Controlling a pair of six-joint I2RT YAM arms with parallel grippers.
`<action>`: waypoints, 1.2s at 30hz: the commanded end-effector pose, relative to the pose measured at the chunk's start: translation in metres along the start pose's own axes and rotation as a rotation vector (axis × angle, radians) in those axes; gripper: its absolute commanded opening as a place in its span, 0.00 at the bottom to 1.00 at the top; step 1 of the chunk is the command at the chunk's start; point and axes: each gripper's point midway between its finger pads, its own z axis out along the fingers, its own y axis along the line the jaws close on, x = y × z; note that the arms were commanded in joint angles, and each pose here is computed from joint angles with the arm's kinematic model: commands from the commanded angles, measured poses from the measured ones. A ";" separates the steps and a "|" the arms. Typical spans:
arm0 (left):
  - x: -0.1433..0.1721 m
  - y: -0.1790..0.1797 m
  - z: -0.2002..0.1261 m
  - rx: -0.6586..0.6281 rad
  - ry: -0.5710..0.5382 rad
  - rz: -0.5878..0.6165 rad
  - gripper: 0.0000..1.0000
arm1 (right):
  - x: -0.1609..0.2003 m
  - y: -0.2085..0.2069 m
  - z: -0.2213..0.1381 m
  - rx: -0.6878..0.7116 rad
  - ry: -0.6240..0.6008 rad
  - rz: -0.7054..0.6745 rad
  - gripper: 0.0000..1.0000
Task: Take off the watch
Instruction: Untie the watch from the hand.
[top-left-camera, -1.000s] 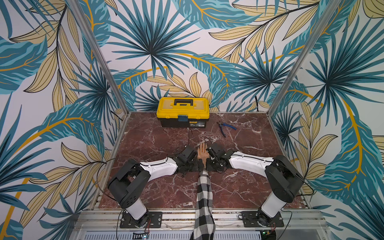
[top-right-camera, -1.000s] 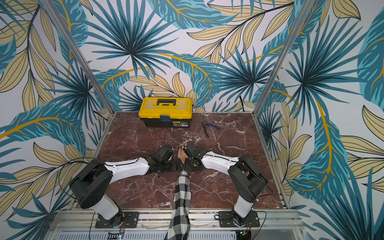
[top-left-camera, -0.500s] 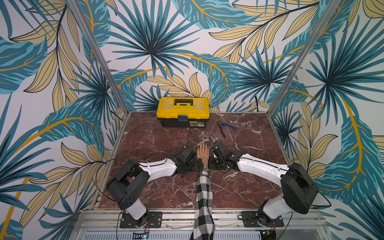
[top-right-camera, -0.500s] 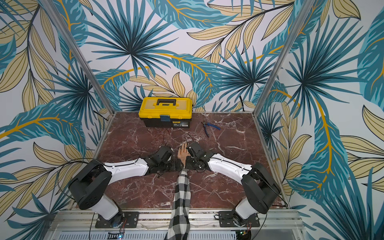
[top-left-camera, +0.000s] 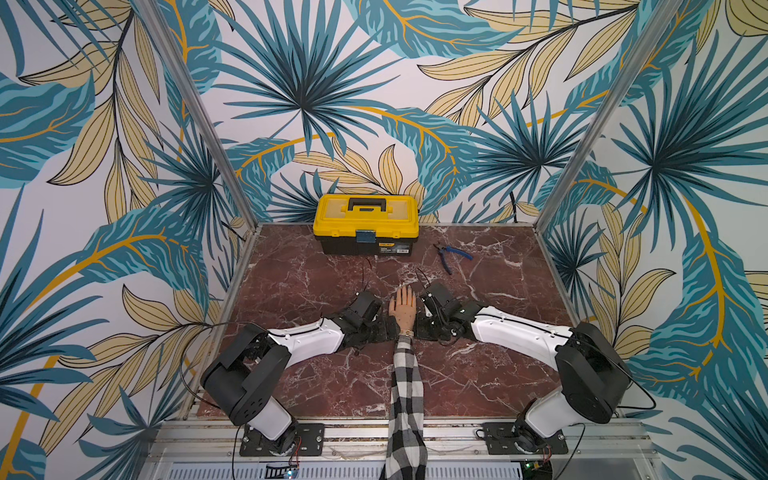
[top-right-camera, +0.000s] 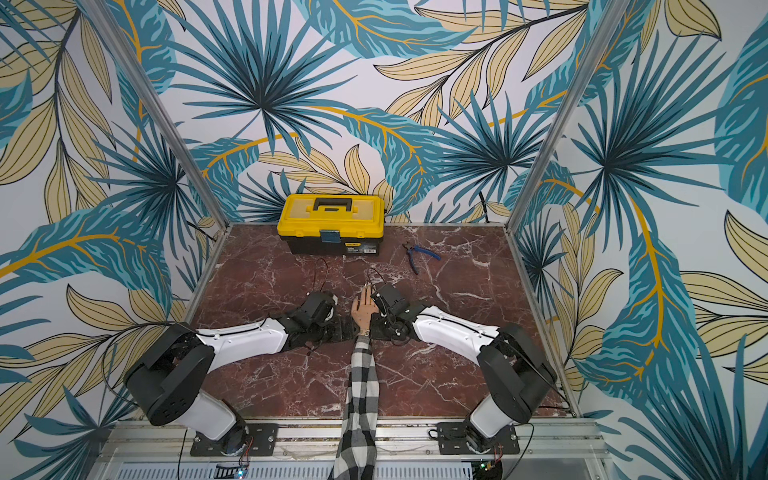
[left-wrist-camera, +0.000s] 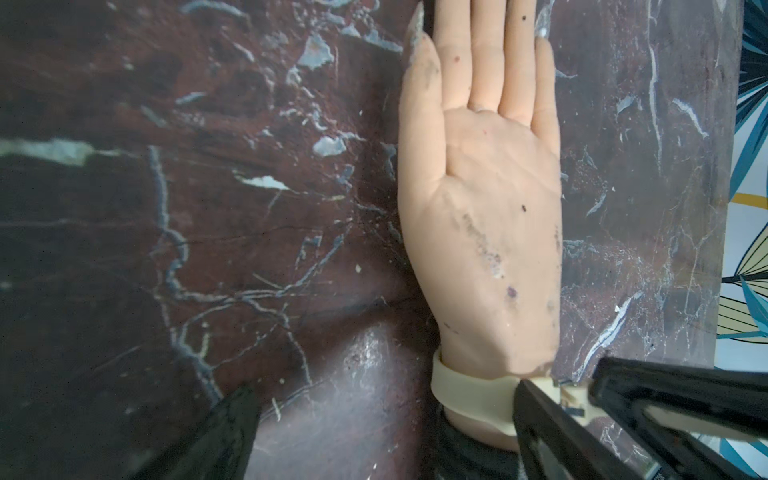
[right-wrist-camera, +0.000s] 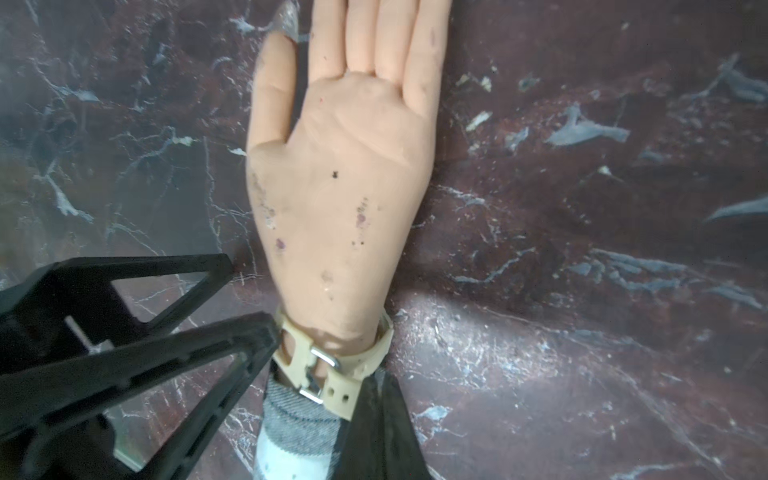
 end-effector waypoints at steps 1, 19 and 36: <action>0.054 0.085 0.011 -0.292 0.176 -0.055 0.97 | 0.025 -0.024 0.021 0.091 0.118 0.003 0.00; 0.041 0.056 0.001 -0.210 0.130 -0.025 1.00 | 0.000 0.007 -0.012 -0.054 -0.014 0.033 0.00; 0.040 0.040 0.005 -0.182 0.137 0.002 1.00 | -0.004 0.019 -0.009 -0.122 -0.021 0.070 0.30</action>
